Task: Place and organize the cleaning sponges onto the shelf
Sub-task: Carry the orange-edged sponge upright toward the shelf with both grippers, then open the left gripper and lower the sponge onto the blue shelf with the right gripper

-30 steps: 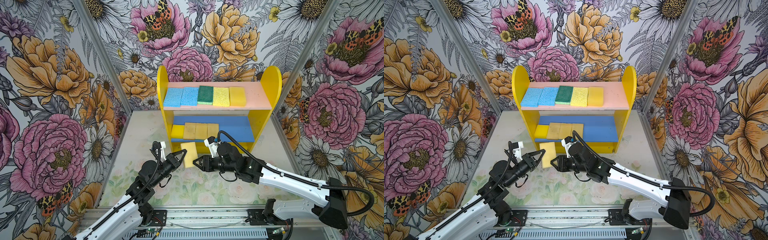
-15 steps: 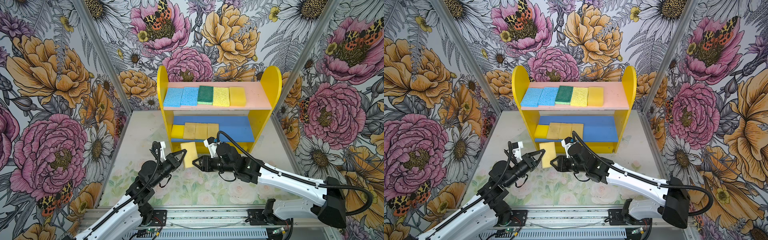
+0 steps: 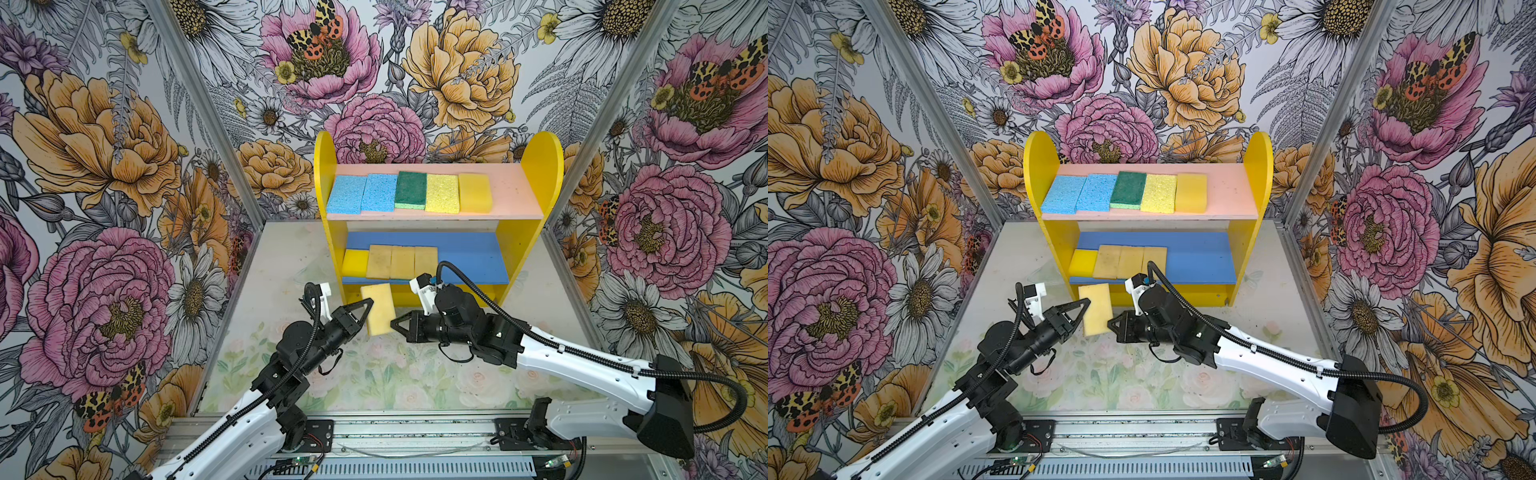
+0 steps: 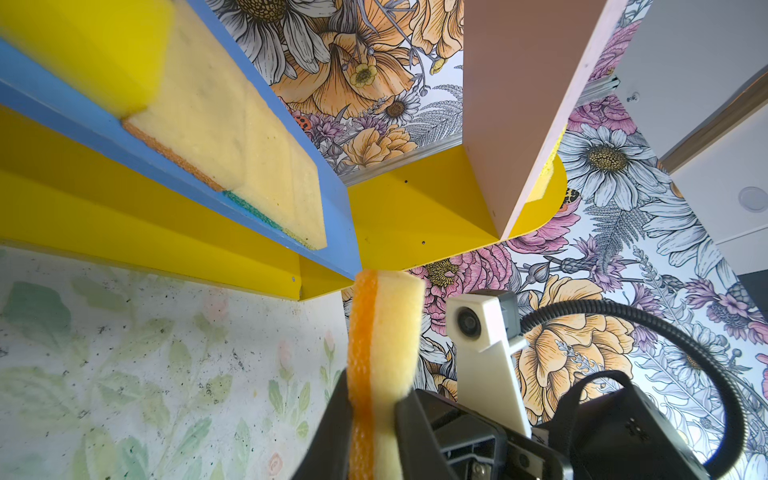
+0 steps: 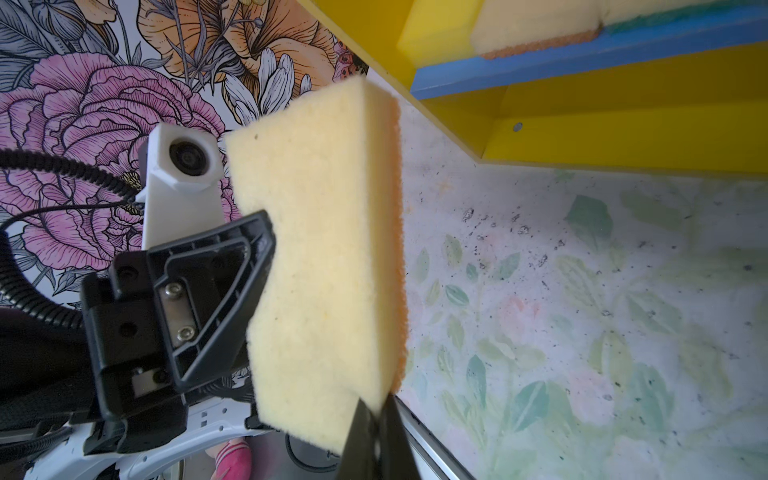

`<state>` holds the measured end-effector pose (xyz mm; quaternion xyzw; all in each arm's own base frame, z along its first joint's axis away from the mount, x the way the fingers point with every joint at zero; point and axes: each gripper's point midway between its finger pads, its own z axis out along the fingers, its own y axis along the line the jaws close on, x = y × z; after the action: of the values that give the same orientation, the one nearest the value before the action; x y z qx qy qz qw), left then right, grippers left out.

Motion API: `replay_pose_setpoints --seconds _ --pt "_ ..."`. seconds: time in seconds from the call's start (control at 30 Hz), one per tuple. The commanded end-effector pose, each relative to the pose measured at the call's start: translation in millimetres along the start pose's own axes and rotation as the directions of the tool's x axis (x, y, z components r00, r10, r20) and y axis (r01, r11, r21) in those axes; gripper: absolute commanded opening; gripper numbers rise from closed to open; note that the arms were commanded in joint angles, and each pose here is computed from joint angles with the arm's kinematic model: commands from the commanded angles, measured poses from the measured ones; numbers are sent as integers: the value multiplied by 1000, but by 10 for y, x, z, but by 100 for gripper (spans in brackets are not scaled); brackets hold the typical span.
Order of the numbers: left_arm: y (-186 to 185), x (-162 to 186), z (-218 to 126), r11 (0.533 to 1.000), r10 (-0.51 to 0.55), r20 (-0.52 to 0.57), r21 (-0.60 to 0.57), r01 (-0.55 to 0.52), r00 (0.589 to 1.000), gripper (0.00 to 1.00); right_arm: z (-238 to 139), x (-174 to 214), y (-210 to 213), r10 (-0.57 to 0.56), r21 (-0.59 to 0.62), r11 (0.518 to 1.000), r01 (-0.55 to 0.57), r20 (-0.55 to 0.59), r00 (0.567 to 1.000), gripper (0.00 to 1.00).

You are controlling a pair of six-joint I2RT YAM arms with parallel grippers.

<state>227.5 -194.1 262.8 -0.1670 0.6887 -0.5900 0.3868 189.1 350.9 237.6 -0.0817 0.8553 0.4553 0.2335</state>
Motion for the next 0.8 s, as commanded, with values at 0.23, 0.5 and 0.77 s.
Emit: replay_pose_setpoints --seconds 0.23,0.5,0.77 --pt "178 23 -136 982 91 -77 -160 -102 993 98 -543 -453 -405 78 42 995 -90 224 971 3" --pt "421 -78 -462 936 130 -117 -314 -161 985 99 -1028 -890 -1108 39 247 959 -136 362 931 3" --pt "554 -118 -588 938 80 -111 -329 -113 991 99 -1001 -1184 -1551 -3 375 917 -132 340 940 3"
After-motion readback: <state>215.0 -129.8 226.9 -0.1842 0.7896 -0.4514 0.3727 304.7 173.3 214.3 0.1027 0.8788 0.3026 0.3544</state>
